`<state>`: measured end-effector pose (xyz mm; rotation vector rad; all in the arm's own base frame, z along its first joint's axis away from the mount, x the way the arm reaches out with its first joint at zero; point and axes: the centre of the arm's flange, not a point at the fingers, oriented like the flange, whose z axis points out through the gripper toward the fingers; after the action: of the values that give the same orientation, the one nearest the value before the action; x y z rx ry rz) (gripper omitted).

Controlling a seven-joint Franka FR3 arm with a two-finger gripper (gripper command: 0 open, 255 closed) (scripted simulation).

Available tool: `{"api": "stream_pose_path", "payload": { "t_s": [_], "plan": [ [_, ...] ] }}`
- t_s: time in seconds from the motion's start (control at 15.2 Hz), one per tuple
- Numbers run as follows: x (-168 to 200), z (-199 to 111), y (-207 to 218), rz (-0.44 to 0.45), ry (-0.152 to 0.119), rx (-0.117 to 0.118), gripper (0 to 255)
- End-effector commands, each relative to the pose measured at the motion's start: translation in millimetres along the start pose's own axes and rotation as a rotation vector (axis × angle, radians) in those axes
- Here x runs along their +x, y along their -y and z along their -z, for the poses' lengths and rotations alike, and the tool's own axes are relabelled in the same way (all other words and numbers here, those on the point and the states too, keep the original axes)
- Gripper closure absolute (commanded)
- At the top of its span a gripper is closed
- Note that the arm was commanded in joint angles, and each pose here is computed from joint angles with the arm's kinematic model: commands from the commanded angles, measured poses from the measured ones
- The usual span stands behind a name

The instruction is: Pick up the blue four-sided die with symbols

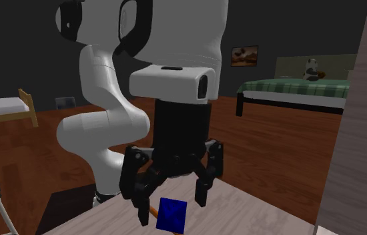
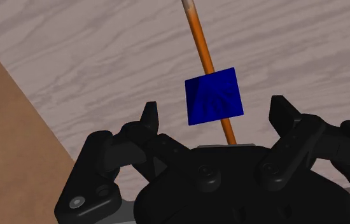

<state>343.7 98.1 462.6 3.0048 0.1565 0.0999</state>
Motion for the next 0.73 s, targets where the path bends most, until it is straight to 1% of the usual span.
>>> {"api": "stream_pose_path", "payload": {
  "t_s": [0.0,0.07,0.13,0.66],
  "plan": [
    [-0.9,-6.7,0.9,0.000,-0.001,0.000,0],
    [-0.9,-6.7,0.9,0.000,-0.001,0.000,0],
    [-1.0,-6.3,0.8,0.000,-0.001,0.000,255],
    [-1.1,-6.3,0.7,0.000,0.000,0.000,255]
  ]
}}
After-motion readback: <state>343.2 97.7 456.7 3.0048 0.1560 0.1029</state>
